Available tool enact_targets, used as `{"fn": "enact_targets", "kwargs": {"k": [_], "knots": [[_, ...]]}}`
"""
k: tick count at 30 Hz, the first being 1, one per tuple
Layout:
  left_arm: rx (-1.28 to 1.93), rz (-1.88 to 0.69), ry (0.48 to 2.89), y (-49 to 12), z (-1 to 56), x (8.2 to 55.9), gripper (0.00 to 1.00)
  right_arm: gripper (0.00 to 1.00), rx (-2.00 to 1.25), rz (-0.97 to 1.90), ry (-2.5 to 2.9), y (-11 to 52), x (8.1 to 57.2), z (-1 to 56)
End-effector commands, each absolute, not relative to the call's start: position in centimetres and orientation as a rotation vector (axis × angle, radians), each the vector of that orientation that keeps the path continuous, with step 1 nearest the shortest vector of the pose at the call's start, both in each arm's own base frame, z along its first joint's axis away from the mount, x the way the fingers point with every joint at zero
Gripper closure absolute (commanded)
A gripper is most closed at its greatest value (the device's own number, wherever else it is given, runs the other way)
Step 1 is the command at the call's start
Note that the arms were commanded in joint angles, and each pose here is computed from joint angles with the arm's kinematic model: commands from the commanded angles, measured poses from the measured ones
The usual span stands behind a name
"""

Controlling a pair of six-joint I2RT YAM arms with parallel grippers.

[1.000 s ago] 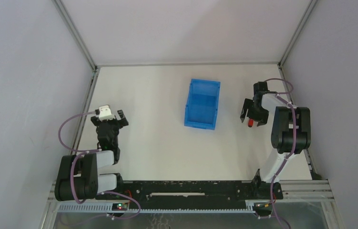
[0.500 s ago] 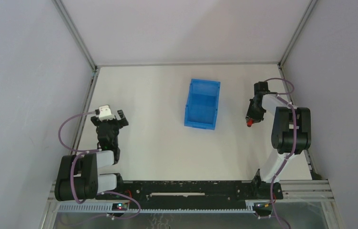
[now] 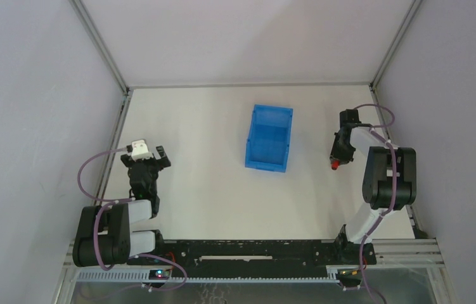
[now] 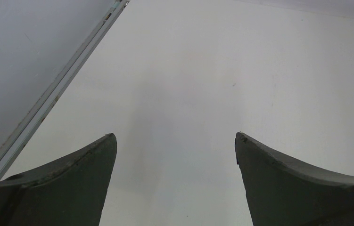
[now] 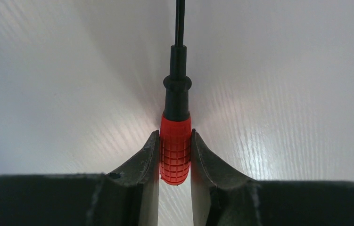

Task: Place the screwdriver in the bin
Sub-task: Pick up the screwdriver from the center of the board.

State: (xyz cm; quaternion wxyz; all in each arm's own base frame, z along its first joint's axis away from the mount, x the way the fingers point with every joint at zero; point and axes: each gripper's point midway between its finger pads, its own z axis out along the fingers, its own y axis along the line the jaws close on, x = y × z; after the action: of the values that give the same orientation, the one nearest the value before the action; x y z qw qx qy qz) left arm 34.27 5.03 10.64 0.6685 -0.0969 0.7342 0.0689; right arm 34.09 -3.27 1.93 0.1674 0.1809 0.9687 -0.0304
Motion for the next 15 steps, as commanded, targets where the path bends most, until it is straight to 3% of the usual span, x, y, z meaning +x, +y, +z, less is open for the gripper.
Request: {"fn": "enact_targets", "kwargs": {"k": [1, 15], "knots": [[-0.214, 0.169, 1.572, 5.3, 13.4, 35.3, 0.0, 0.9, 0.522, -0.113, 2.673, -4.0, 34.1, 5.3], [-0.213, 0.169, 1.573, 5.2, 13.4, 35.3, 0.0, 0.91, 0.493, -0.018, 2.564, -2.4, 33.4, 11.6]]}}
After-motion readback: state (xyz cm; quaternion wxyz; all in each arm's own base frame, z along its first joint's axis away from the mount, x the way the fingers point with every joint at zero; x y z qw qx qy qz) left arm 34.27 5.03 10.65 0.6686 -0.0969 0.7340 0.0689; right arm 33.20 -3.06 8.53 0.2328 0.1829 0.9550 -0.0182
